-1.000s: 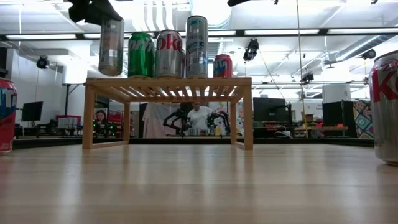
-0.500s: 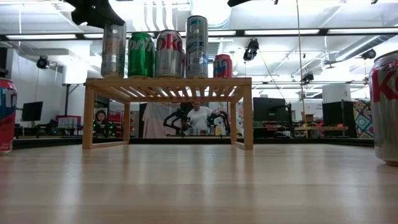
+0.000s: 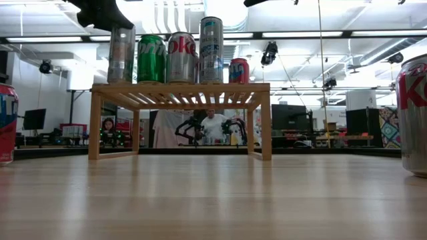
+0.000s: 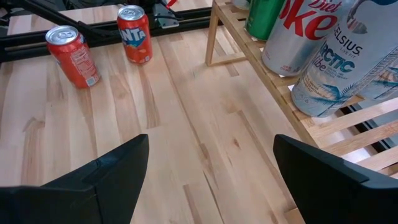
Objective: Place canned beverage on shelf
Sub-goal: Put the yellow soda can on the shelf
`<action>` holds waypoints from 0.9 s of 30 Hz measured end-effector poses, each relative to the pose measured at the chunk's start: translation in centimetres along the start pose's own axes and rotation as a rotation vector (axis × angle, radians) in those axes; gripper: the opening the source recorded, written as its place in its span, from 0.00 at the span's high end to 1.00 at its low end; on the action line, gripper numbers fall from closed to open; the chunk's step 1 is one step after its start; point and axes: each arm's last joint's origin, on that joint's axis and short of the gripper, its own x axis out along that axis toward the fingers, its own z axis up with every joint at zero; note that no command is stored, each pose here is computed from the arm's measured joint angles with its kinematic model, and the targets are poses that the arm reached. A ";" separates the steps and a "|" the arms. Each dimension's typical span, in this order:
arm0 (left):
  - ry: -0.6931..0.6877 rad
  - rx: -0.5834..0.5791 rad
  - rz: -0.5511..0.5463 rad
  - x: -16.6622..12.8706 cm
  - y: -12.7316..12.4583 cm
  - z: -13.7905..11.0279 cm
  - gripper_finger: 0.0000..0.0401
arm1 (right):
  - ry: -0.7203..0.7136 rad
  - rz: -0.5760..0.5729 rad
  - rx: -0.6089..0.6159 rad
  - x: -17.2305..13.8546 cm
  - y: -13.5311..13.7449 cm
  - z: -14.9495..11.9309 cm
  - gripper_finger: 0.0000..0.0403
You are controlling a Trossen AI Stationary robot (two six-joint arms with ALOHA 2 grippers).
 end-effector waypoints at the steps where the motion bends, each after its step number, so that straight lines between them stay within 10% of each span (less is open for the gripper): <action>1: 0.000 0.000 -0.001 0.0 0.0 0.0 0.38 | 0.000 0.000 0.000 0.0 0.0 0.0 0.18; 27: 0.023 0.006 -0.003 0.2 -0.1 -0.4 0.35 | 0.000 0.000 0.000 0.0 0.0 0.0 0.18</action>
